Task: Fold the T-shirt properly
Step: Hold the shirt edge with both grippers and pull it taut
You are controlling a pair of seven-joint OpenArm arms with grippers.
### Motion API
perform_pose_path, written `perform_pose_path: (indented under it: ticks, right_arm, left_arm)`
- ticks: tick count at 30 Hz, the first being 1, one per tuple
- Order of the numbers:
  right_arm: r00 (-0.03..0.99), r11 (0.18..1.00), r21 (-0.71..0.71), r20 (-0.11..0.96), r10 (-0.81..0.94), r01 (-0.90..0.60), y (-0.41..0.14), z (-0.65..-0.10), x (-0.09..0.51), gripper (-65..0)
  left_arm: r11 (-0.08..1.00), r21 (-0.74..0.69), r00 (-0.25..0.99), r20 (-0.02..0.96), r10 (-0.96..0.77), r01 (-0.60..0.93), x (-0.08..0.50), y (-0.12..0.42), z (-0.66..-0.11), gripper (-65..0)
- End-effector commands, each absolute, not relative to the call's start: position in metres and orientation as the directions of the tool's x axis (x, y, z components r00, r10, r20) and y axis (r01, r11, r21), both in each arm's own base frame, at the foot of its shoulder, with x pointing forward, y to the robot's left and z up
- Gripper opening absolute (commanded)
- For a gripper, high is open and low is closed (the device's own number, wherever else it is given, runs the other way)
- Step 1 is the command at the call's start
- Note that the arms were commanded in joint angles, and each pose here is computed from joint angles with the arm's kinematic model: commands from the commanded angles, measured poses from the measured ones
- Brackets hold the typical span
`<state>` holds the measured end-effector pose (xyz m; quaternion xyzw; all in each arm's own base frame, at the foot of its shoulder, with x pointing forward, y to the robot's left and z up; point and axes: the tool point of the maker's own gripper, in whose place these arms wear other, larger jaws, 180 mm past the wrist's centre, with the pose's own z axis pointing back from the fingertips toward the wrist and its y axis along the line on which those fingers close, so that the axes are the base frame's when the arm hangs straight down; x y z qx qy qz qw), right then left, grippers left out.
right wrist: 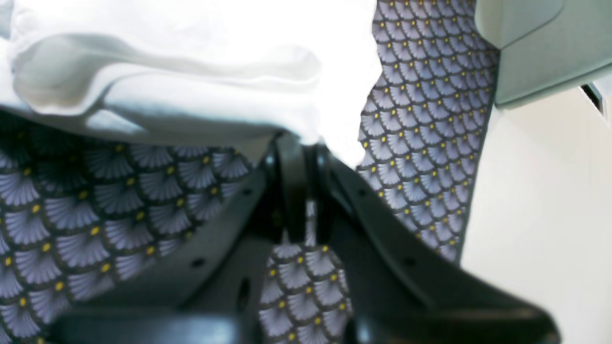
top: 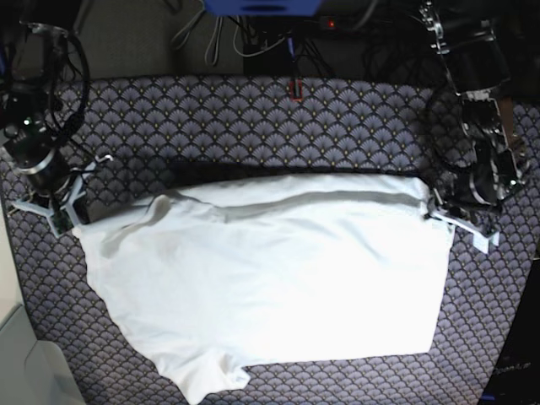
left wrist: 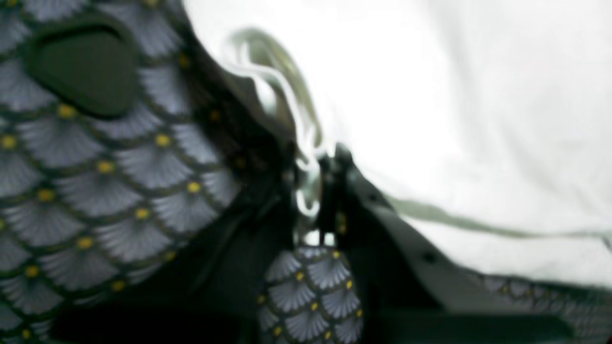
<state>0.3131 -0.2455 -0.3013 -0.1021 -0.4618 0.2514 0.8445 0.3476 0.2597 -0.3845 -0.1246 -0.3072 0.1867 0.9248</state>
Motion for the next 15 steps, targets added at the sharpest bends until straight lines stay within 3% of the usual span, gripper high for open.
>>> perform_pose_path:
  ticks: [1,15]
  right_arm:
    - [0.393,0.848,-0.433,0.754,0.526,-0.305,-0.249,-0.281,0.322,-65.0]
    - [0.344,0.852,-0.452,0.781,0.522,-0.265,-0.251,-0.256,0.343,-65.0]
  left_arm:
    - [0.897,-0.358,0.701,0.569,0.43,-0.259,0.362,0.267,-0.365,-64.5]
    - [0.837,-0.457,0.608,0.584,0.538,-0.301,0.38,0.266,-0.348,-64.5]
